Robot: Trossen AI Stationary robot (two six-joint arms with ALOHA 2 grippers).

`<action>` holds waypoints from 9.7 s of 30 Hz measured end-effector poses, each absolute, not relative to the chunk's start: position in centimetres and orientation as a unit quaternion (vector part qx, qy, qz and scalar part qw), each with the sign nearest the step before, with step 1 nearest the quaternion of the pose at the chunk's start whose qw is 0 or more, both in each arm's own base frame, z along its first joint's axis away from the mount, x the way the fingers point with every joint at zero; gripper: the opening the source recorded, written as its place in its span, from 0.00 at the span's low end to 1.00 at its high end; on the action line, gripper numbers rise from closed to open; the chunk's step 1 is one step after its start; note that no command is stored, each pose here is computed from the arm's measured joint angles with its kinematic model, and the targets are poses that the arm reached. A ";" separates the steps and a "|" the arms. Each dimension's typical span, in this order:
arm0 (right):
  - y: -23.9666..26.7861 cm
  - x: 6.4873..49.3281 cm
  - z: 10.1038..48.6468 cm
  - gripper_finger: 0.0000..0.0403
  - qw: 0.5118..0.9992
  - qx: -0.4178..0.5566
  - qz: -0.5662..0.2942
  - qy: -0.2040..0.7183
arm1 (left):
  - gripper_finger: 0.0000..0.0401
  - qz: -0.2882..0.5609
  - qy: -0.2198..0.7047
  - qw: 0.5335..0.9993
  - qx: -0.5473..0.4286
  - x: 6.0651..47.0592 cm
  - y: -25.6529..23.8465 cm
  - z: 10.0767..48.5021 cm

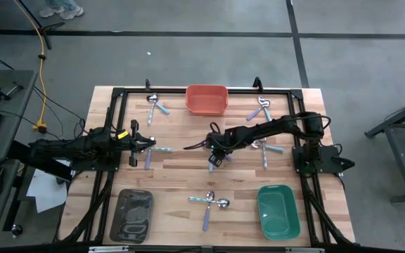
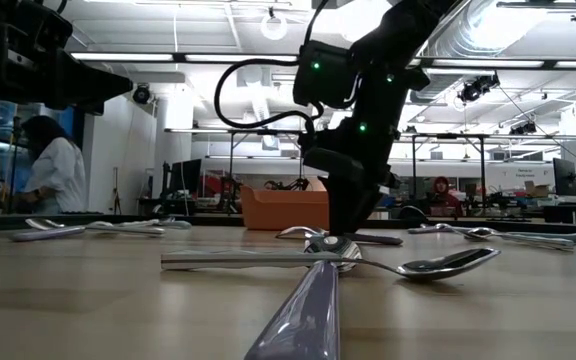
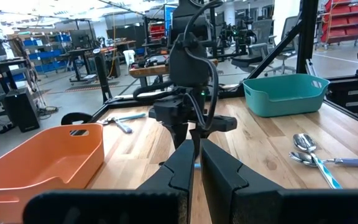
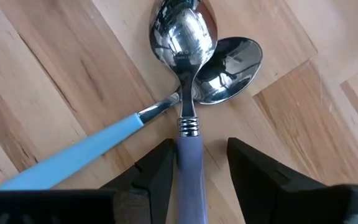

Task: Sort silverware by color (type)
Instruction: Put the center violet spoon into the green bin, then put the middle left blue and white spoon into the orange bin

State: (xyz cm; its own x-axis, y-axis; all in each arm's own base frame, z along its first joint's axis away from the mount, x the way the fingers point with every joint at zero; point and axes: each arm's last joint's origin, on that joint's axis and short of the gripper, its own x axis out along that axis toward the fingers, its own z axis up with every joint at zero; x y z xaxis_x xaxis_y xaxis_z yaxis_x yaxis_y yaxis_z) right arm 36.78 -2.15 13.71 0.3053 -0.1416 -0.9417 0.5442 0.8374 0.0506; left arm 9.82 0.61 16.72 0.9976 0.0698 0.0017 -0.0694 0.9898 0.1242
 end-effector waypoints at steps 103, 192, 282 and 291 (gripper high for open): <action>24.7 19.0 16.5 0.17 0.610 0.361 -0.373 0.599 | 0.05 0.035 0.001 0.997 0.062 9.8 0.6 16.7; -0.3 35.6 15.5 0.00 0.975 -0.113 -0.045 0.184 | 0.05 0.040 0.143 0.986 -0.078 11.4 0.6 14.2; -2.8 32.5 13.2 0.00 0.987 -0.068 -0.014 0.142 | 0.04 0.070 0.640 0.764 0.032 24.1 5.3 16.1; -2.8 32.5 13.1 0.00 0.987 -0.060 -0.015 0.150 | 0.04 0.100 0.516 0.851 -0.011 23.3 5.8 20.8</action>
